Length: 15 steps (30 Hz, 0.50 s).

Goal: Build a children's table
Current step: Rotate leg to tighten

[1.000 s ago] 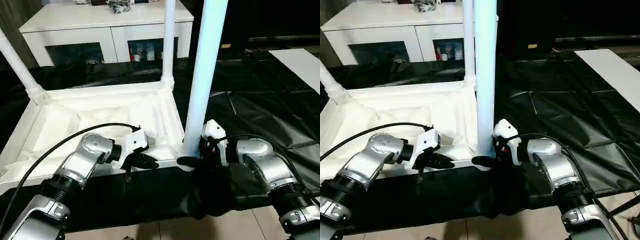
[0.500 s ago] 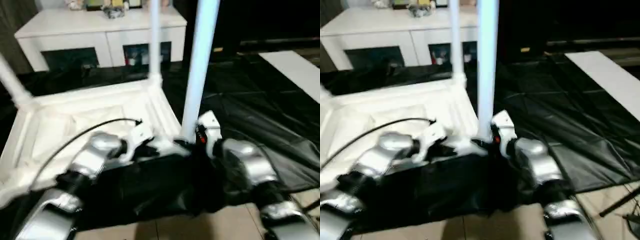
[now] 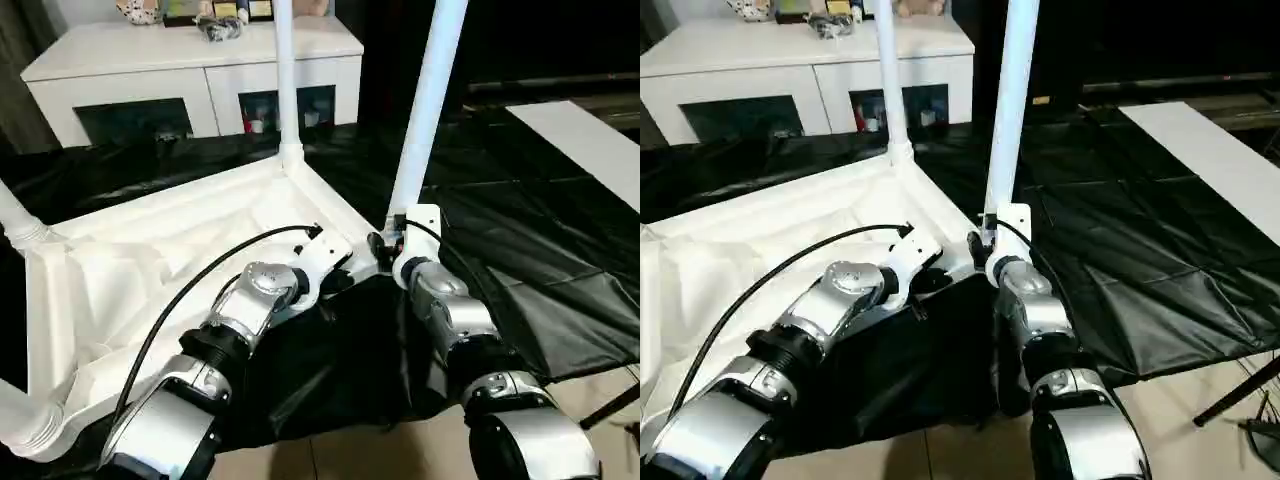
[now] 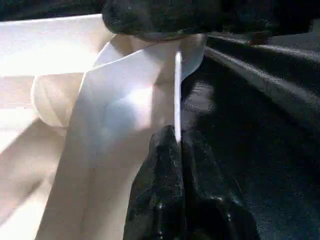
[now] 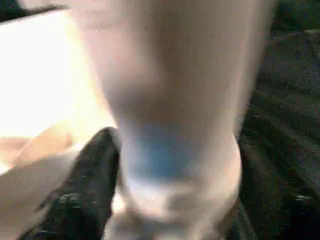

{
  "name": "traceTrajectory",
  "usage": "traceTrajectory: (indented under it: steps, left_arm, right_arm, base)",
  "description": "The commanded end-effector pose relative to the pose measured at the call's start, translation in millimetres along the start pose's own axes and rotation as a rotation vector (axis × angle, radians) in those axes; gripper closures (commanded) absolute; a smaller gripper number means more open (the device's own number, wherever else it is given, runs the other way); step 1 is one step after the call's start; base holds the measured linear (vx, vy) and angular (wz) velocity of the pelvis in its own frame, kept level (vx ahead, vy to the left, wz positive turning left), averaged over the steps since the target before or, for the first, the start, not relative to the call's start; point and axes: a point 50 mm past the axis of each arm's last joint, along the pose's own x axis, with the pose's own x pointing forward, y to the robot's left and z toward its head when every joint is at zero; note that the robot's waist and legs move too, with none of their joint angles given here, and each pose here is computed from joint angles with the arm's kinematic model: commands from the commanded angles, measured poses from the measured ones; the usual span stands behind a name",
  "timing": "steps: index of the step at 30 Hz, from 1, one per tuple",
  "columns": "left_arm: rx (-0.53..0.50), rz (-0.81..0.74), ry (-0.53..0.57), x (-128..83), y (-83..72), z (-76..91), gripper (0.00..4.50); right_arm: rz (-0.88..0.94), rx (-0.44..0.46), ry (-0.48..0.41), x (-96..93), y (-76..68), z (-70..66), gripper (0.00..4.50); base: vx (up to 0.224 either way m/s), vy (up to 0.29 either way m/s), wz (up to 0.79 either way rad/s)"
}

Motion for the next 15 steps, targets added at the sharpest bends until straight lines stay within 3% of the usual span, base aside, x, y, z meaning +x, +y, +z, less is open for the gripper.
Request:
traceTrajectory:
  steps: [1, 3, 4, 6, 10, 15]
  left_arm:
    - [0.012, 0.021, -0.017, -7, 4.9, -5.4, 4.5]
    - [0.019, 0.006, -0.024, -7, 4.3, -6.3, 4.5]
    - [0.038, -0.093, -0.049, -13, -0.8, -10.1, 4.5]
    - [0.05, -0.135, -0.06, -16, -3.2, -11.2, 4.5]
    - [0.08, -0.343, -0.043, -32, -12.7, -20.3, 4.5]
    - [0.103, -0.489, -0.025, -47, -18.3, -23.2, 4.5]
  right_arm:
    - [0.085, -0.027, -0.025, -0.3, 10.2, 4.0, 0.71]
    - [0.081, -0.04, -0.036, -0.5, 7.5, 5.8, 0.58]
    - [0.151, -0.094, -0.052, -4.6, -1.5, 10.8, 0.58]
    - [0.19, -0.115, -0.051, -6.5, -3.6, 11.8, 0.29]
    - [0.492, -0.316, 0.043, -28.4, -14.0, 6.1, 0.05]
    - [0.636, -0.449, 0.099, -46.0, -25.3, 4.1, 0.05]
  base:
    - [0.0, 0.0, 0.0]
    - [0.0, 0.0, 0.0]
    - [0.0, 0.0, 0.0]
    - [0.0, 0.0, 0.0]
    - [0.025, -0.016, 0.01]
    - [0.011, -0.004, 0.0]
